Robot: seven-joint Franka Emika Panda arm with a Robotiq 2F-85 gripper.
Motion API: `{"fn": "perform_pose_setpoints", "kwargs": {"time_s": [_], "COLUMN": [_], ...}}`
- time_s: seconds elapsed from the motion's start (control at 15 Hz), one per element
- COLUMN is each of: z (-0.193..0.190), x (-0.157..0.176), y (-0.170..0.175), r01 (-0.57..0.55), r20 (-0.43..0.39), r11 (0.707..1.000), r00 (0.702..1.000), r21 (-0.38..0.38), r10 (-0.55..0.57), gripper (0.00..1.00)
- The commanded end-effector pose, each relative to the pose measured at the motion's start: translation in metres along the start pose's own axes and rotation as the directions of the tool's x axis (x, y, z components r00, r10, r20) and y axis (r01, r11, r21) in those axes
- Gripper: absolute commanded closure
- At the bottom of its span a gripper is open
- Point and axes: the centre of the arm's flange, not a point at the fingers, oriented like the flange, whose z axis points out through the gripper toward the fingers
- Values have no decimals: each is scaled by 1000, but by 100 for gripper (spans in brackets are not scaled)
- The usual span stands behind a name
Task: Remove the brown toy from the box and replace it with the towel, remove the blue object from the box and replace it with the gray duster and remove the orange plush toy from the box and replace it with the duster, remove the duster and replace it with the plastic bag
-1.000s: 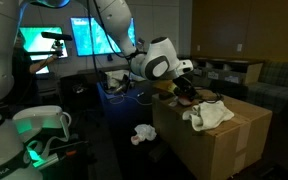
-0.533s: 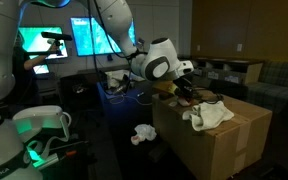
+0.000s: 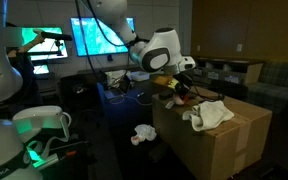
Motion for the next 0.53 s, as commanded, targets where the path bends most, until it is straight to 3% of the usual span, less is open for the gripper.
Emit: {"fn": "perform_pose_setpoints", "kwargs": {"time_s": [0.0, 0.47], "z": [-57, -126], "x": [-27, -96], "y": [13, 57], "r01": [19, -17], "r20": [41, 134], "r11": [999, 999], "r00": [999, 991], "r21": [34, 42], "r10": [-20, 11], "gripper": [96, 96]}}
